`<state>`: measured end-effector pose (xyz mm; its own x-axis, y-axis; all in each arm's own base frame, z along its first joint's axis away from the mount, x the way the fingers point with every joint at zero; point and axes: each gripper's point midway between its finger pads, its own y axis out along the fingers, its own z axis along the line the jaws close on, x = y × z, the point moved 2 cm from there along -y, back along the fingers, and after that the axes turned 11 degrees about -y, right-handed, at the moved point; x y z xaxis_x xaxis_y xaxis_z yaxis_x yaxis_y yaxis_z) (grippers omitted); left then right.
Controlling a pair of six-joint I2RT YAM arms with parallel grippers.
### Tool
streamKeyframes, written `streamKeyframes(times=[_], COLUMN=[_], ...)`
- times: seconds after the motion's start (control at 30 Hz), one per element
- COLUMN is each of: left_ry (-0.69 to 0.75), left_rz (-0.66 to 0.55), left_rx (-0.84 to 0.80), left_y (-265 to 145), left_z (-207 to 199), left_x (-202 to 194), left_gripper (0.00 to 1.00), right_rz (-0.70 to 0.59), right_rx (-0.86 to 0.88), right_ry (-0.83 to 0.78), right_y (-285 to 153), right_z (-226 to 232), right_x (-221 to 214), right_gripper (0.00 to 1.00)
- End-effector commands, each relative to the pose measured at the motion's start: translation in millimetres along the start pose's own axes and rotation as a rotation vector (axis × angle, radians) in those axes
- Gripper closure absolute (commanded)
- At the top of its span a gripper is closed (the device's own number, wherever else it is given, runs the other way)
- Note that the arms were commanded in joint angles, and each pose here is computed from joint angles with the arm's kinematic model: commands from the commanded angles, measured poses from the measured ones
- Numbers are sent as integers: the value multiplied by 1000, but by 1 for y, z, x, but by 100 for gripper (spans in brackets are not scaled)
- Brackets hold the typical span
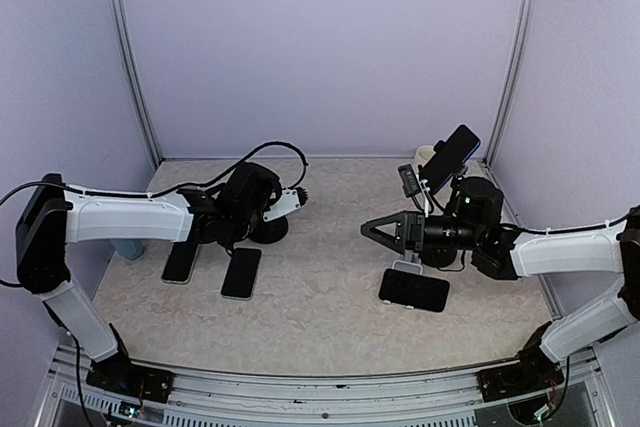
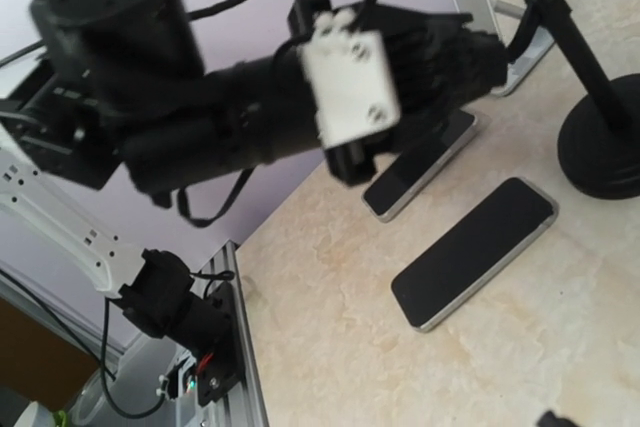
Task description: Remove the phone from the phone stand
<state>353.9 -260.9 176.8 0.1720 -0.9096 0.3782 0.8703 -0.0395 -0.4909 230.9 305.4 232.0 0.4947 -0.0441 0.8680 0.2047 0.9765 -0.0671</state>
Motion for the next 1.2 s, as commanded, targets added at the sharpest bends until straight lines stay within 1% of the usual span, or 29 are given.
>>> streamKeyframes(times=[0.0,0.33,0.5,0.67,0.77,0.83,0.9,1.03,1.13,1.17], left_ry=[-121,-189,-214,-237,-235,-237,-237,-237,-250,-256], left_rz=[4,18,-16,-42,-38,-42,-39,-39,-49,-52], left_rx=[118,132,124,111,106,97,94,82,76,76], left_y=[11,27,26,27,30,31,33,34,31,28], left_z=[38,50,56,59,59,58,57,55,57,58], left_x=[1,-19,-16,-11,-11,-11,-11,-10,-9,-9], left_gripper=[96,94,90,90,89,87,81,63,42,29], right_rz=[-27,-16,-12,-8,-8,-7,-5,5,16,21], right_rx=[16,12,12,14,16,18,15,17,24,23], right_ry=[-45,-52,-56,-58,-61,-65,-69,-74,-82,-87], right_y=[2,4,5,7,8,8,8,11,14,15], right_z=[4,3,3,3,4,5,5,5,5,5], right_x=[16,17,17,17,18,18,19,18,18,17], right_gripper=[6,6,6,6,6,6,6,6,6,6])
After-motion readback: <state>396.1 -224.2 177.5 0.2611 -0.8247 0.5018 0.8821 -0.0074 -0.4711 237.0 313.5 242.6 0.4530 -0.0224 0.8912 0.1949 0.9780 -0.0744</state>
